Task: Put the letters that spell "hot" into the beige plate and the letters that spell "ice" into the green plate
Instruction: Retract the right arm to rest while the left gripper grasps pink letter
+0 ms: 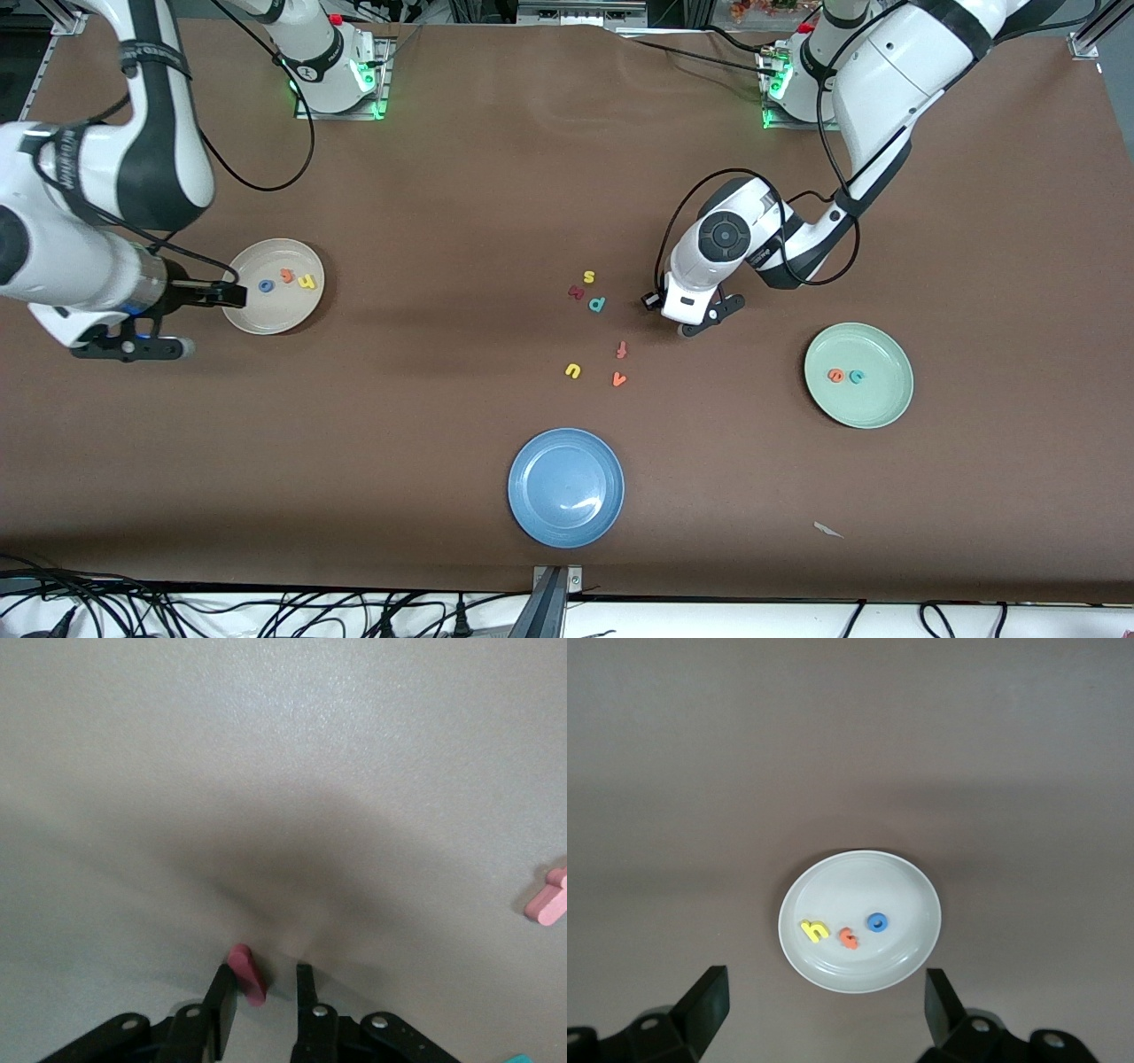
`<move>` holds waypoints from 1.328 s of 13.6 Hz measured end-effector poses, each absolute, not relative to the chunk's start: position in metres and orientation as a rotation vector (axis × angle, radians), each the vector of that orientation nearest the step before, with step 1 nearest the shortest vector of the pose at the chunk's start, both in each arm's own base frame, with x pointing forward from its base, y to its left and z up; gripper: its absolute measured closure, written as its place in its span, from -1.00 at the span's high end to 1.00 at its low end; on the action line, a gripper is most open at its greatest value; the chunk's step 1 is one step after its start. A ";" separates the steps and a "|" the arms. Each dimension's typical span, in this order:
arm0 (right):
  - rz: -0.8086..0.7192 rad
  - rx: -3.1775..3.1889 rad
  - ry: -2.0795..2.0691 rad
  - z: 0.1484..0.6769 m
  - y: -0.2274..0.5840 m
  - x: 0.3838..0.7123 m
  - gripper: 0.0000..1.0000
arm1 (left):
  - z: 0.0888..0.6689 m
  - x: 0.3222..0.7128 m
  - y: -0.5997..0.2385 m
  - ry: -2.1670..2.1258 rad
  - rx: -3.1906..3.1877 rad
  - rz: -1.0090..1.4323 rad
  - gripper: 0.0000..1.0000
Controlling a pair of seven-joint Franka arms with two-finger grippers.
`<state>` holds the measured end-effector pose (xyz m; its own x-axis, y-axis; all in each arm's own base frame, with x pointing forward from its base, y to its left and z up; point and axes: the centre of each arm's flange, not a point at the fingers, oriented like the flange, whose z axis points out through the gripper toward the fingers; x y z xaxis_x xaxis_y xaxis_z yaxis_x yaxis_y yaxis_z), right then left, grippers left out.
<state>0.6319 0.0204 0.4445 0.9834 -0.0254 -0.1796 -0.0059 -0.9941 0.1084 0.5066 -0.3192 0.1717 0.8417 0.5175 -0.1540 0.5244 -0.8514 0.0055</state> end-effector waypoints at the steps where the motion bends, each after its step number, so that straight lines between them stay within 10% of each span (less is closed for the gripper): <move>1: -0.259 3.041 -0.049 0.461 0.016 0.635 0.96 | 0.172 0.506 -0.320 0.824 2.978 -0.216 -0.40; 18: -0.176 3.110 -0.167 0.521 -0.010 0.634 0.93 | 0.174 0.511 -0.313 0.758 3.061 -0.162 -0.80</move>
